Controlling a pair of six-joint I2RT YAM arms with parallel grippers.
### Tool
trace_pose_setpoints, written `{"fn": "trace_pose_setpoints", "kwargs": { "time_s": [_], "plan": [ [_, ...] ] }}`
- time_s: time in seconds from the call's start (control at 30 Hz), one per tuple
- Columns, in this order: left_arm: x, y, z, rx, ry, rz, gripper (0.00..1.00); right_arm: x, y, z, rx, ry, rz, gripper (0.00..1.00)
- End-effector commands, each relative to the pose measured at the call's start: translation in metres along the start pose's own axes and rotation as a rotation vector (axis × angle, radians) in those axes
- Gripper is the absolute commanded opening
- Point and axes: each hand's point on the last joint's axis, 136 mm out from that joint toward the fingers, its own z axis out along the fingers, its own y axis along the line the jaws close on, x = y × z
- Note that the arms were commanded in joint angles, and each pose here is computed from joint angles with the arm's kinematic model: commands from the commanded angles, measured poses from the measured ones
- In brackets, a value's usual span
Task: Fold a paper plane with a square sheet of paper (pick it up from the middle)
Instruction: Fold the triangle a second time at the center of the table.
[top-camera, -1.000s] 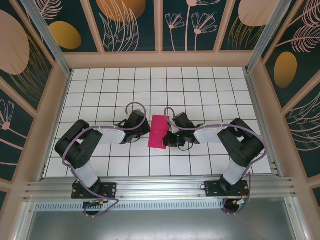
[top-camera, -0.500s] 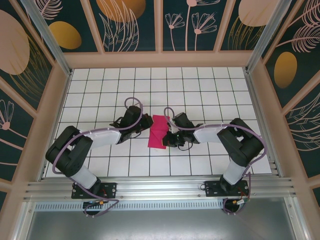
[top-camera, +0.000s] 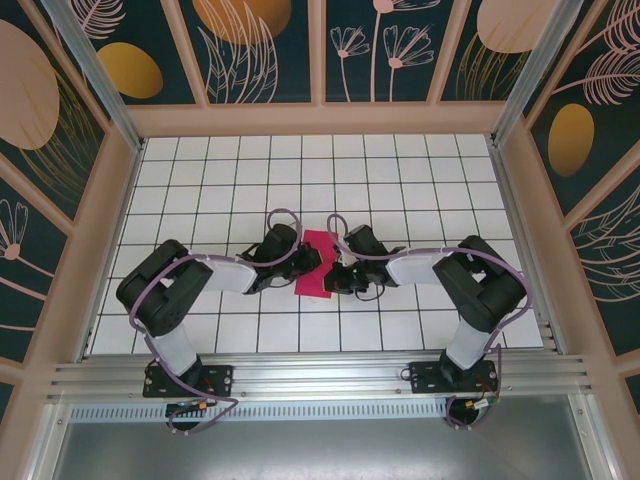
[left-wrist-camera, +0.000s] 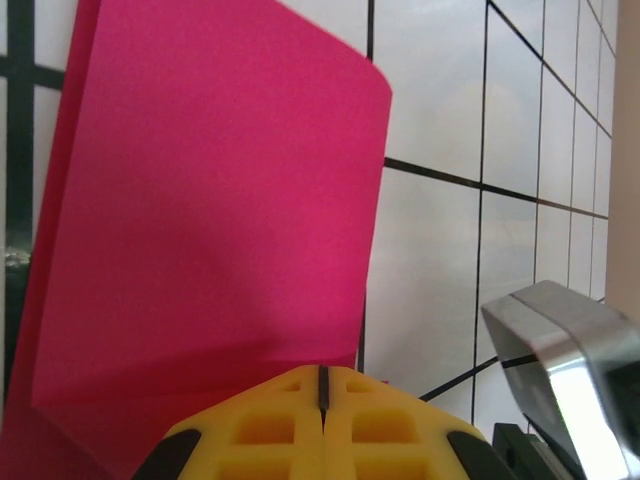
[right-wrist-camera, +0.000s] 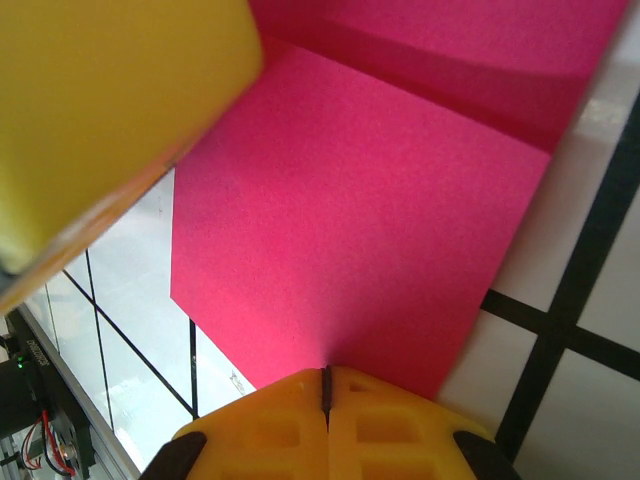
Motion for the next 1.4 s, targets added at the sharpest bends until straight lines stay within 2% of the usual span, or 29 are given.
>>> {"fn": "trace_pose_setpoints", "kwargs": {
  "time_s": [0.0,0.3,0.57,1.0,1.37],
  "plan": [
    [0.0,0.008,0.001,-0.014,-0.022,-0.004,0.08,0.044,-0.047,0.014,0.168,0.132,0.074,0.0],
    [0.0,0.038,0.004,-0.128,-0.044,0.01,0.1,0.046,-0.049,0.014,0.172,0.139,0.077,0.0],
    [-0.009,0.061,-0.002,-0.305,-0.077,0.007,0.1,0.048,-0.05,0.012,0.179,0.141,0.076,0.0],
    [-0.025,0.061,-0.012,-0.231,-0.12,-0.017,0.12,0.048,-0.05,0.011,0.182,0.139,0.073,0.0],
    [-0.037,0.066,-0.013,-0.243,-0.137,0.004,0.14,0.049,-0.05,0.012,0.176,0.14,0.074,0.0]
  ]
}}
